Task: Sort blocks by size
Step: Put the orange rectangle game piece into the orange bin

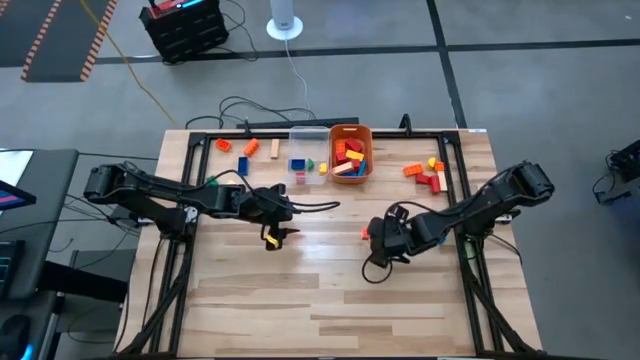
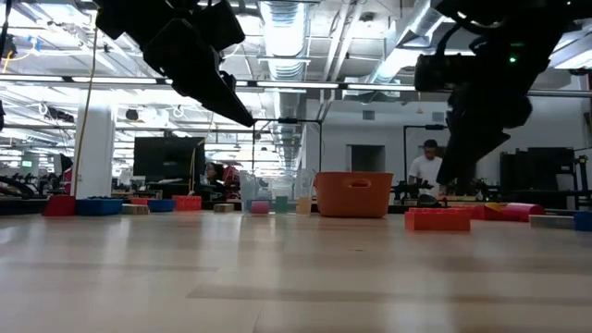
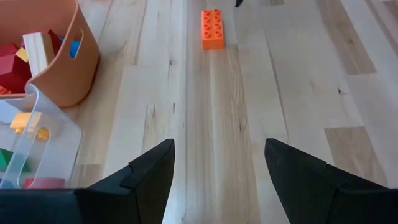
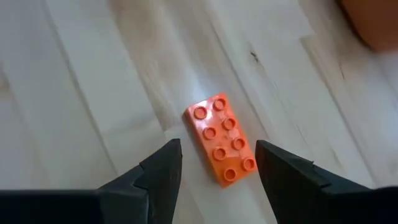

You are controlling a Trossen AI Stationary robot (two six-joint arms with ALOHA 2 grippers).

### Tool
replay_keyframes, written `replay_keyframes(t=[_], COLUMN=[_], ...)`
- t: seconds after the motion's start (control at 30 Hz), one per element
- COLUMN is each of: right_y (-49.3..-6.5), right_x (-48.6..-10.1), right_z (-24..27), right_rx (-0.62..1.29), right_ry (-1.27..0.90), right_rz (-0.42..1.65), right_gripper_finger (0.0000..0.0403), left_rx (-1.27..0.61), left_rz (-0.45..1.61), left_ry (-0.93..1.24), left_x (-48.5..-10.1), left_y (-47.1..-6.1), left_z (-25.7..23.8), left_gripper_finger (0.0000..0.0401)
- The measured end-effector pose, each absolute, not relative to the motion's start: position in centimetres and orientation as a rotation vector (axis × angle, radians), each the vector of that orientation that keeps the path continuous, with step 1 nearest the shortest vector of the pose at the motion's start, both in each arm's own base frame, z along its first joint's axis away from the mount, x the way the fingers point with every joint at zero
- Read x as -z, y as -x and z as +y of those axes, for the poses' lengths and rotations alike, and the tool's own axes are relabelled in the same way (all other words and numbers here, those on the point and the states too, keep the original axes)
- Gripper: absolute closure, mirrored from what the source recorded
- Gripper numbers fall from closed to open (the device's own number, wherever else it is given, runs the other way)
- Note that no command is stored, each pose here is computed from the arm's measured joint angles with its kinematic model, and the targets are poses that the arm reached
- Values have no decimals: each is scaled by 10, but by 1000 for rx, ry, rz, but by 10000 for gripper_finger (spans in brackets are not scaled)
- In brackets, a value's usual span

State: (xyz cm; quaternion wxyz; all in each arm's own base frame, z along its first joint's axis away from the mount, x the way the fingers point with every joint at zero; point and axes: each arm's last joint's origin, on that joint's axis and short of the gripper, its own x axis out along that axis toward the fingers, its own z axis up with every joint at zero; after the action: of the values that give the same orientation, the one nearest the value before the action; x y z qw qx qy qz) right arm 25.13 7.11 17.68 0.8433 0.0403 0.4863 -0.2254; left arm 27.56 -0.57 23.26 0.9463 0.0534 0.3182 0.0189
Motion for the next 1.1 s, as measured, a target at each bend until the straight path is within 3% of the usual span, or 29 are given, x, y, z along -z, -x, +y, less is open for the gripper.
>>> replay_keyframes(t=[0.37, 0.8, 1.1], right_y=[-265, -245, -237], right_x=[-176, -131, -121], right_z=[44, 38, 37], right_rx=[387, 263, 270], right_ry=[-52, -75, -106], right_rz=[1018, 987, 958], right_gripper_finger=[151, 151, 186], left_rx=[-46, -46, -45], left_rz=[633, 640, 642], left_ry=[-89, -90, -91], left_x=[-234, -233, -233], left_y=[-276, -276, -276], left_z=[-6, -6, -6], left_gripper_finger=[158, 158, 158])
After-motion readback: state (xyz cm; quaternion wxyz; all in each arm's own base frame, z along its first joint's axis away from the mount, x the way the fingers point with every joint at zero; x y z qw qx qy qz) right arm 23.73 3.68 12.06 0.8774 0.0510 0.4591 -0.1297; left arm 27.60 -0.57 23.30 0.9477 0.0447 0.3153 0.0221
